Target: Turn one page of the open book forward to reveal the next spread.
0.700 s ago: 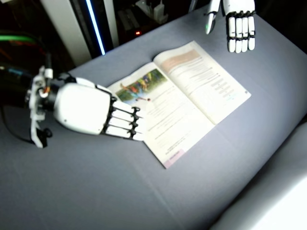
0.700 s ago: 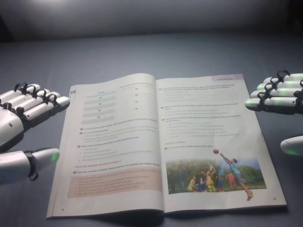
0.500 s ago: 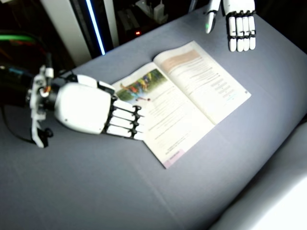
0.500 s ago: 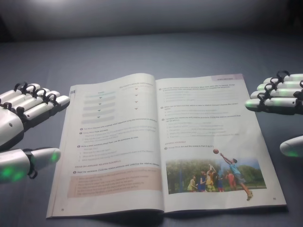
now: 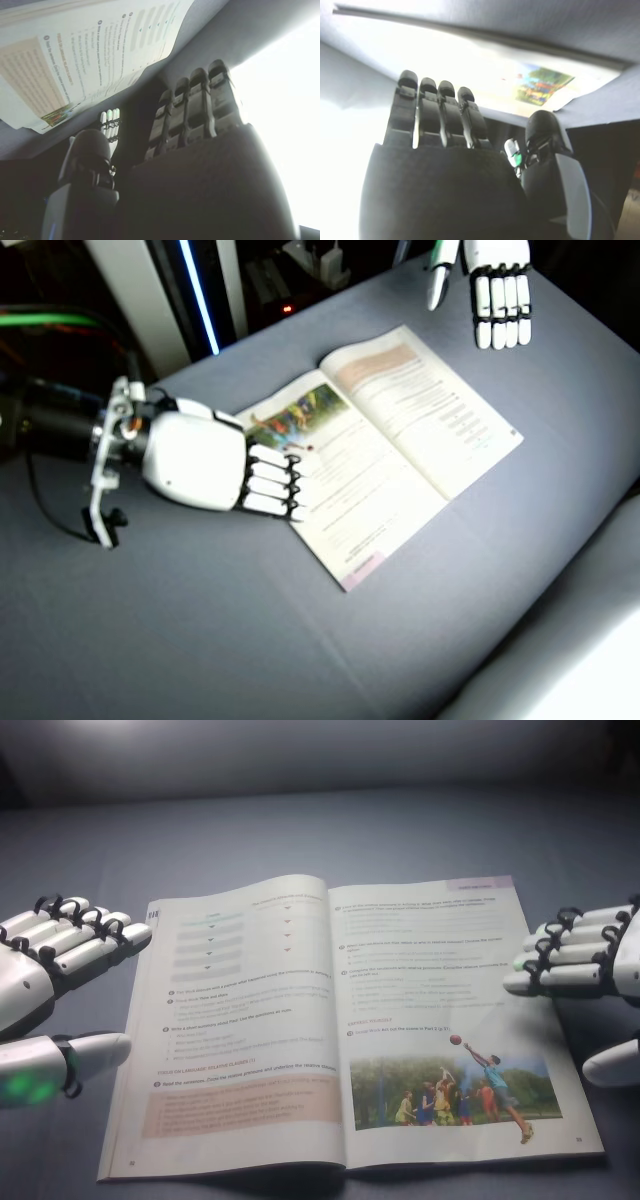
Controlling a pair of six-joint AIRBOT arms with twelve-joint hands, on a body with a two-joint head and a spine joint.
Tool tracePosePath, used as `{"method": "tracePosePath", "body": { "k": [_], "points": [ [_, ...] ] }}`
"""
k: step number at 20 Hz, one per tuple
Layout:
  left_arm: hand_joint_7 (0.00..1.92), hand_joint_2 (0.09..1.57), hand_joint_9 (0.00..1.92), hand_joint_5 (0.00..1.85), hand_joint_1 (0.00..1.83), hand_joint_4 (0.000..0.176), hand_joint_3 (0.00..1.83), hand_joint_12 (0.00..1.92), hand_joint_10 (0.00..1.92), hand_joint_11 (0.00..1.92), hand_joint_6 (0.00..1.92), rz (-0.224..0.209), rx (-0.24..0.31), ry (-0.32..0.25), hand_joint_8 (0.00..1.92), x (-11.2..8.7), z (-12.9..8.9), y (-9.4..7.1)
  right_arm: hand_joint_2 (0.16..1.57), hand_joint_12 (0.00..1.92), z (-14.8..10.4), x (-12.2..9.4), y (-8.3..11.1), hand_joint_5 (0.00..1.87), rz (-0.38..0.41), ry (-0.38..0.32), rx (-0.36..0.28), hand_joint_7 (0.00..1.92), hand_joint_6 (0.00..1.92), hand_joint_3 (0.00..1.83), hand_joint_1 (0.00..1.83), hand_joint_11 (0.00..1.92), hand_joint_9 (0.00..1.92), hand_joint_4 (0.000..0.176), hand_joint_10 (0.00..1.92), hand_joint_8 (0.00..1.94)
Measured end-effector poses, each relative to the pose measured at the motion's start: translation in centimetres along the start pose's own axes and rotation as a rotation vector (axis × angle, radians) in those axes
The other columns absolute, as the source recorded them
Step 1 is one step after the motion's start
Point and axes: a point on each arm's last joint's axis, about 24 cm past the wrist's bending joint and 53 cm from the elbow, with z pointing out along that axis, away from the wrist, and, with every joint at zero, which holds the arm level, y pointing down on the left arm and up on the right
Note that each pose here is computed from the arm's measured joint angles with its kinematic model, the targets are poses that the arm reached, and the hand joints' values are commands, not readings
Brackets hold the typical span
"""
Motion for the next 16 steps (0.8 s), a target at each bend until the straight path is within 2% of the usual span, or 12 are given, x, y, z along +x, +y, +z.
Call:
{"method": "tracePosePath", "body": {
  "k": [3, 11, 14, 16],
  "points": [
    [0.02, 1.40, 0.00, 0.01, 0.00, 0.000, 0.01, 0.00, 0.00, 0.00, 0.00, -0.001, 0.003, 0.006, 0.00, 0.3, 0.1, -0.1, 1.24, 0.02, 1.1, 1.3, 0.0, 0.07, 0.026, 0.044, -0.007, 0.04, 0.00, 0.00, 0.00, 0.05, 0.03, 0.000, 0.01, 0.00],
    [0.05, 1.40, 0.03, 0.05, 0.00, 0.000, 0.00, 0.00, 0.01, 0.00, 0.01, -0.007, 0.014, -0.006, 0.01, 0.0, 0.4, -0.3, 1.24, 0.01, 2.1, 2.0, 0.6, 0.05, 0.024, 0.059, -0.032, 0.04, 0.00, 0.00, 0.00, 0.04, 0.03, 0.000, 0.00, 0.00],
    [0.03, 1.39, 0.00, 0.03, 0.00, 0.000, 0.00, 0.00, 0.00, 0.00, 0.00, -0.015, 0.015, -0.006, 0.00, 0.2, 0.5, -0.4, 1.26, 0.01, 3.3, 1.3, 1.4, 0.06, 0.017, 0.043, -0.051, 0.05, 0.00, 0.00, 0.00, 0.05, 0.03, 0.000, 0.00, 0.00],
    [0.01, 1.39, 0.00, 0.03, 0.00, 0.000, 0.00, 0.00, 0.00, 0.00, 0.00, -0.013, 0.017, -0.003, 0.00, 0.2, 0.5, -0.4, 1.23, 0.00, 4.4, 0.8, 2.7, 0.04, 0.007, 0.032, -0.082, 0.03, 0.00, 0.00, 0.00, 0.01, 0.00, 0.000, 0.00, 0.00]
  ]
}}
